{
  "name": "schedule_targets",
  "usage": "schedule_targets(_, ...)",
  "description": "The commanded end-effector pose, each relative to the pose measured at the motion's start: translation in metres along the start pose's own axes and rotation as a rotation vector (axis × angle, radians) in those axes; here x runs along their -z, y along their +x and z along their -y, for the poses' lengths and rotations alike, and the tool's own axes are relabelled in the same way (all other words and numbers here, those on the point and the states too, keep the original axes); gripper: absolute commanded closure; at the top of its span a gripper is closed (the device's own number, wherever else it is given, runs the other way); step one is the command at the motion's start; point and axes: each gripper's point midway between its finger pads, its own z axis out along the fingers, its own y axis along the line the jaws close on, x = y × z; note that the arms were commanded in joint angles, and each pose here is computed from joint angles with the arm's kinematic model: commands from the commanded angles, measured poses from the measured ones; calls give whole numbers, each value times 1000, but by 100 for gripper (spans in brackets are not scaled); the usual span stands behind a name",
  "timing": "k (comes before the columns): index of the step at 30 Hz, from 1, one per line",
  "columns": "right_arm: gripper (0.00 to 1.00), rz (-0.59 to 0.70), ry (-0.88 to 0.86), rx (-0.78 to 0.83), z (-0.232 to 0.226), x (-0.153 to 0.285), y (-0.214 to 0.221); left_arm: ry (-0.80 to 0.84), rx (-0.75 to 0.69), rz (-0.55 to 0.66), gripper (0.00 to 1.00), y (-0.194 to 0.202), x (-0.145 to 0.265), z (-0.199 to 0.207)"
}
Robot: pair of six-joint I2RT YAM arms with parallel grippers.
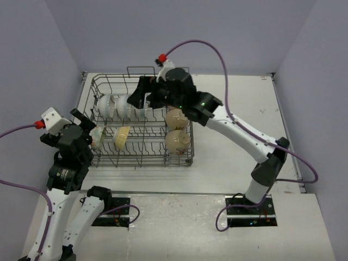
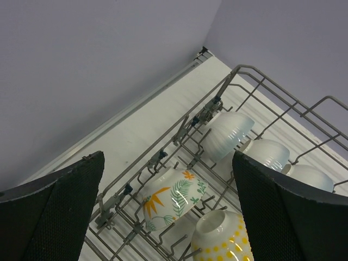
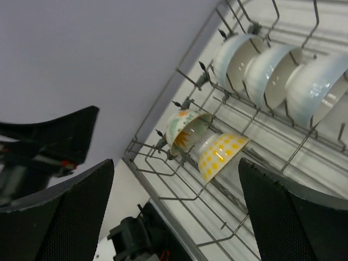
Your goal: Unload the bowls from the dish rack
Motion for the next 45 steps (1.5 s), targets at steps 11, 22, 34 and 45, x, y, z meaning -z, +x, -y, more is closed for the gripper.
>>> schedule_targets(11,3,-41,277,-347,13,-82,128,8,56,38,0,-9,2,0)
schedule_targets(22,7,-101,333,-464,36,-102,170,15,55,40,0,-9,3,1)
schedule_targets(34,13,-204,268,-545,46,-128,194,18,52,41,0,-9,3,1)
schedule_targets(45,19,-223,103,-649,52,-133,200,42,30,30,0,-5,2,7)
